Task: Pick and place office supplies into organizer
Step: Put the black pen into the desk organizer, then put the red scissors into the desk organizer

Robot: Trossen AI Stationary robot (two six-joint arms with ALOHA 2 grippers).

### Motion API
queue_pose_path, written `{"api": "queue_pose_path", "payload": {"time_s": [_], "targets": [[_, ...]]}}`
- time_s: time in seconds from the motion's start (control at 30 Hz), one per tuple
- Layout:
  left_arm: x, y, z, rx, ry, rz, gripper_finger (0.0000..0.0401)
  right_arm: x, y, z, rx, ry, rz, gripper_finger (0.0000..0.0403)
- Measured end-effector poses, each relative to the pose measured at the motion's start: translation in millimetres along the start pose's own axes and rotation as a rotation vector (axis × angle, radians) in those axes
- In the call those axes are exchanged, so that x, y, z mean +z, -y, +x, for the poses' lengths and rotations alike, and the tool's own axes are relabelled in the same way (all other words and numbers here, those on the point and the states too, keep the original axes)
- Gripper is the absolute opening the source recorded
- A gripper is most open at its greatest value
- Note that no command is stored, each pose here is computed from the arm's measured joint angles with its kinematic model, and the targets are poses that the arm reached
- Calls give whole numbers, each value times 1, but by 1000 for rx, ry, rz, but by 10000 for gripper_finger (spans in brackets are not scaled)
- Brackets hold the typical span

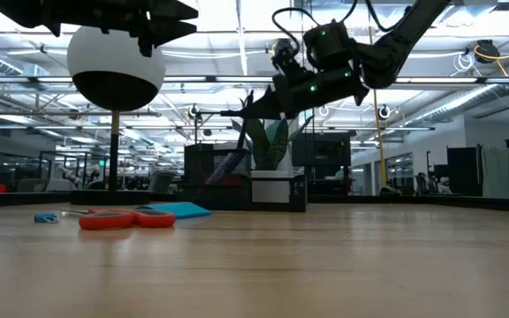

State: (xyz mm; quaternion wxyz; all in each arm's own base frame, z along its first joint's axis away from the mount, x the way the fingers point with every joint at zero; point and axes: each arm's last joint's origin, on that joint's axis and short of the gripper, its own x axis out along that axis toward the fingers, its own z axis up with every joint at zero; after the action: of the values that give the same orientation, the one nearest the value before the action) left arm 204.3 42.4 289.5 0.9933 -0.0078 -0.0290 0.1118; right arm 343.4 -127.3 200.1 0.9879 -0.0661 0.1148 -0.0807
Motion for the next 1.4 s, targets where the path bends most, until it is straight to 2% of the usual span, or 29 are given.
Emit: {"api": "queue_pose_path", "payload": {"time_s": [0.3,0.6,0.8,1.07,1.4], "targets": [[0,0,0,5,3,-6,195,-14,0,11,6,-44,26,30],[0,0,0,1,-3,-14,195,-7,0,9,-15,-23,22,120],[0,0,0,2,-2,-14,195,-5,0,7,-49,-26,1,143],[-3,0,0,3,-32,-67,195,22,-1,-16,-37,-44,-33,137],[-13,0,-1,-11,-134,-55,195,56,-17,-50,18,-61,-67,136]]}}
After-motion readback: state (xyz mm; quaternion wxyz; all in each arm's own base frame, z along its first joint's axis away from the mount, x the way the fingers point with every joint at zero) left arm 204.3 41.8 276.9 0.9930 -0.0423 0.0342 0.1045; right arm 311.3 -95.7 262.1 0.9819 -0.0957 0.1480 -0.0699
